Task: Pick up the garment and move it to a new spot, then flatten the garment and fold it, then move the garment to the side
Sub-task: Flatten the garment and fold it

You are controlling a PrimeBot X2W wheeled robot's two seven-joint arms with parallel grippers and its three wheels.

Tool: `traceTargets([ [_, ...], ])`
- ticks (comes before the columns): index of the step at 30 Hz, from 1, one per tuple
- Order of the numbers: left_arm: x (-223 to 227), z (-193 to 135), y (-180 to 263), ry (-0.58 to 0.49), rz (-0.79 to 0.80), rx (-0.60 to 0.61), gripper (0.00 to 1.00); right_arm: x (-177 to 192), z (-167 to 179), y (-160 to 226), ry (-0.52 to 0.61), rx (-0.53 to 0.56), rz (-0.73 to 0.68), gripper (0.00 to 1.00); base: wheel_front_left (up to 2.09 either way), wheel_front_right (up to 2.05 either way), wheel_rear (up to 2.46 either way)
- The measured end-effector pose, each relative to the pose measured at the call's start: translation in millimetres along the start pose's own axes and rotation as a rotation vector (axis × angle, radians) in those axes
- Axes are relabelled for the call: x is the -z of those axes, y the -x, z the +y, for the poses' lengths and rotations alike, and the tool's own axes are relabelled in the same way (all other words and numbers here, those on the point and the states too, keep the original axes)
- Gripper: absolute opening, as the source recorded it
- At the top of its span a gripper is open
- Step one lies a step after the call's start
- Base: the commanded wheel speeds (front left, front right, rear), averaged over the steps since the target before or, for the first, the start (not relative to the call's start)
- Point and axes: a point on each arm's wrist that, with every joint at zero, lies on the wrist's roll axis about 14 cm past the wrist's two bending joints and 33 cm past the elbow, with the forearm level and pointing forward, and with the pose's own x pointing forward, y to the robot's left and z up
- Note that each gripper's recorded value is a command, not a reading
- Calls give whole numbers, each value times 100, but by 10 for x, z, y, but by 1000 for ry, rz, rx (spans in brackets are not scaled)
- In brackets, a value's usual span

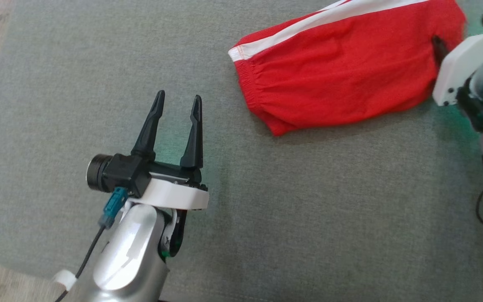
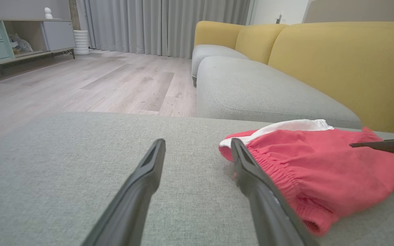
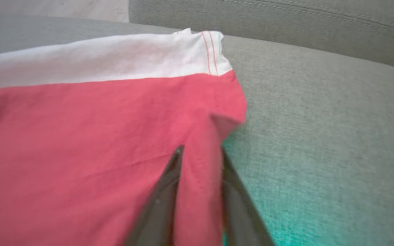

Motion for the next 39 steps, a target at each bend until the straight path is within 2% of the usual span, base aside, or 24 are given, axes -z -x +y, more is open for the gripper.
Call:
traceTargets([
  [4,-11,-47,-27,4,-5,9,100,-8,-22,58,-26,-9,-15,0,0,0,0],
  [9,-84,-188,-85,9,-30,47,100,19,-450,343,-69,62,-76,0,0,0,0],
  [13,-145,-282,-100,16,-47,76,100,103,-599,527,-120,89,-105,0,0,0,0],
  [24,-250,-544,44,18,-71,143,100,457,-1109,1287,-323,247,-245,0,0,0,0],
  [28,-269,-596,90,19,-76,161,100,440,-1122,1417,-366,269,-295,0,0,0,0],
  [32,-276,-583,126,11,-77,162,100,263,-1044,1437,-391,253,-367,0,0,0,0],
  [39,-327,-469,191,4,-88,129,100,-129,-657,1403,-388,162,-485,0,0,0,0],
])
